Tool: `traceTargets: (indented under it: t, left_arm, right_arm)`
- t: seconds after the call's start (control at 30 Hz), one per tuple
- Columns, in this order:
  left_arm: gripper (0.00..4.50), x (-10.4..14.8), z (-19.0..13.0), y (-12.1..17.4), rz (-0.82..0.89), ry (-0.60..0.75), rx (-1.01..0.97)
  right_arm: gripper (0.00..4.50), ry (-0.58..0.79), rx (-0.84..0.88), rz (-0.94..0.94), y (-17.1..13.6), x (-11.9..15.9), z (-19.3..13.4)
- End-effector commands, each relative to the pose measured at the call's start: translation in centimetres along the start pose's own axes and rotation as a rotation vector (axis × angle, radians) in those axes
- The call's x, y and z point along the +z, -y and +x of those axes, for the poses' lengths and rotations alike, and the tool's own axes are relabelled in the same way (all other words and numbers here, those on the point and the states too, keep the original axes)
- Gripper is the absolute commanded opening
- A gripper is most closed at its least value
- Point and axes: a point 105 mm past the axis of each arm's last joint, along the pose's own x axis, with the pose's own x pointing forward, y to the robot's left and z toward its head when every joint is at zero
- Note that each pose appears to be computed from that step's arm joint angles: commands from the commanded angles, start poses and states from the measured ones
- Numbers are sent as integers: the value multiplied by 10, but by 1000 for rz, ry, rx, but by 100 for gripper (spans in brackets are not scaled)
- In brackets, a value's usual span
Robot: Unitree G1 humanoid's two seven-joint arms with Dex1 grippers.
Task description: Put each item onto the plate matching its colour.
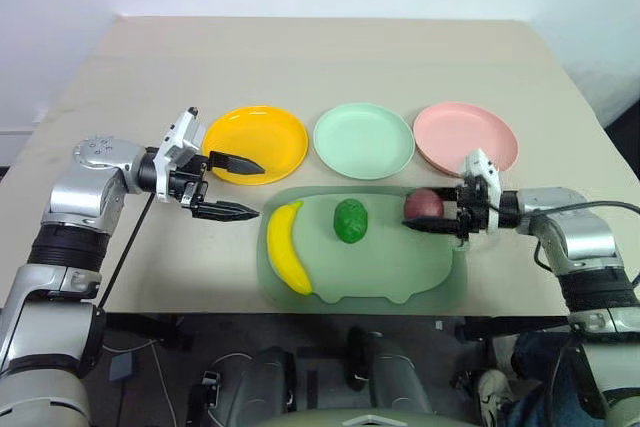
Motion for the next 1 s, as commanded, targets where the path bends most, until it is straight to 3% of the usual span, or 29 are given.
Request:
traceTargets:
  t: [0.03,0.17,0.27,0.33,0.4,0.47,0.5,0.6,0.73,1.0]
  left_arm:
    - [450,14,-3,0,54,18,-2]
    - [450,14,-3,0,53,19,-3]
    - [450,14,-3,0,53,17,2]
    - [450,14,-5,2,51,15,3]
    - [450,13,-7,3,47,14,8]
    - [450,12,-8,3,46,8,12]
    - [450,12,-8,3,46,8,13]
    - [450,12,-8,3,42,11,14]
    - [450,12,-8,3,39,13,14]
    - [450,13,-6,2,47,14,9]
  right_arm:
    - [328,162,-206,-26,35,46,-11]
    - [328,150,-546,-76,89,55,-23]
    - [328,69,-803,-41,123,43,-39]
    - [328,10,-880,-5,132,29,-43]
    - [328,-52,-856,-132,129,25,-35]
    - [328,-102,-851,-137,130,14,-32]
    - [383,-105,-850,-120,130,11,-32]
    - [448,-117,-855,-149,130,12,-31]
    - [448,-121,-874,-202,132,20,-33]
    - [448,350,-587,-189,99,101,-16]
